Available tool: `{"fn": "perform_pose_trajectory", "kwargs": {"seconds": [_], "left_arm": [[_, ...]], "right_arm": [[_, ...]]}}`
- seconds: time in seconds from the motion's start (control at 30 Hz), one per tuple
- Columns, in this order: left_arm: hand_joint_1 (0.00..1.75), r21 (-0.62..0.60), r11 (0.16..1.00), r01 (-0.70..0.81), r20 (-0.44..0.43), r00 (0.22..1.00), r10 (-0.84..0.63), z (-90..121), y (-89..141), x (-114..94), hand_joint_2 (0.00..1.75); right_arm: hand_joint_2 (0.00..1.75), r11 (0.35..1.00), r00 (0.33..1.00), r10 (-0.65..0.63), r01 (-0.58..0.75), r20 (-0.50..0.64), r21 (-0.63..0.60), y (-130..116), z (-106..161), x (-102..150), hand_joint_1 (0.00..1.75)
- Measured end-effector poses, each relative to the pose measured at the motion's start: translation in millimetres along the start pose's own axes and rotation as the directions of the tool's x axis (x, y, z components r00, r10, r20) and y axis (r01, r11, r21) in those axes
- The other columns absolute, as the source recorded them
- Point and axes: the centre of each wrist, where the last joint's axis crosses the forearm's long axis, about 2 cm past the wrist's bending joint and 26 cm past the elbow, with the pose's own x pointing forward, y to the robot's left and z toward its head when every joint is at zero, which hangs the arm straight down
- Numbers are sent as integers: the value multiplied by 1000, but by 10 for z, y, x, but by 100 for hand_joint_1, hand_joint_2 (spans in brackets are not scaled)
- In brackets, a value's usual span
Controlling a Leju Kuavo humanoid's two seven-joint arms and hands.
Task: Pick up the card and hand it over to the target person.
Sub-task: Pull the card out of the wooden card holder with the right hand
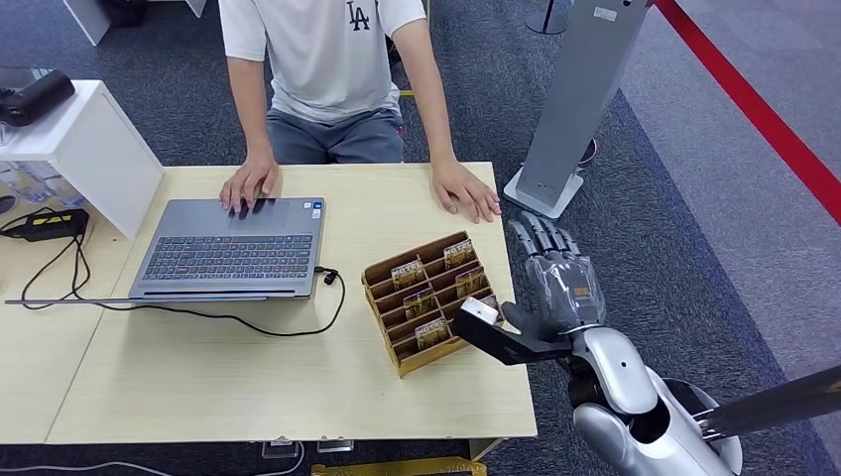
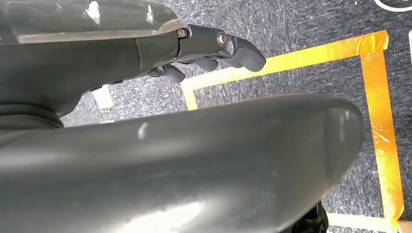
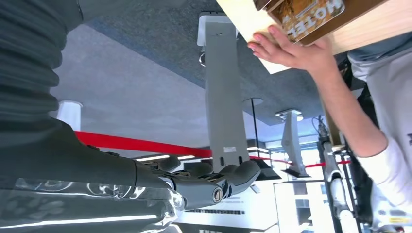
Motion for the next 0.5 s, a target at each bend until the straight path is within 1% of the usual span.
{"fn": "perform_pose_trajectory", "kwargs": {"seconds": [0.07, 0.1, 0.17, 0.27, 0.3, 0.47, 0.5], "left_arm": [[0, 0, 1000, 1, -1, 1000, -1, 0, 5, 3, 0], [0, 0, 1000, 2, -2, 1000, -2, 0, 9, 4, 0], [0, 0, 1000, 3, -4, 1000, -3, 0, 11, 7, 0], [0, -2, 1000, 6, -5, 1000, -6, 0, 8, 10, 0], [0, -2, 1000, 7, -6, 1000, -7, 0, 6, 11, 0], [0, -2, 1000, 11, -4, 1000, -11, -1, -2, 16, 0], [0, -2, 1000, 11, -4, 1000, -11, -1, 0, 16, 0]], "right_arm": [[175, 1000, 1000, 20, -20, -3, 20, 33, -25, -12, 64], [175, 999, 1000, 30, -30, -4, 31, 51, -36, -20, 74], [175, 998, 999, 40, -39, -7, 49, 80, -43, -28, 70], [175, 996, 999, 50, -49, -12, 79, 138, -50, -37, 84], [175, 995, 998, 53, -52, -14, 87, 156, -51, -40, 86], [175, 988, 998, 66, -63, -17, 141, 278, -43, -43, 68], [175, 986, 998, 67, -64, -17, 151, 301, -39, -39, 58]]}}
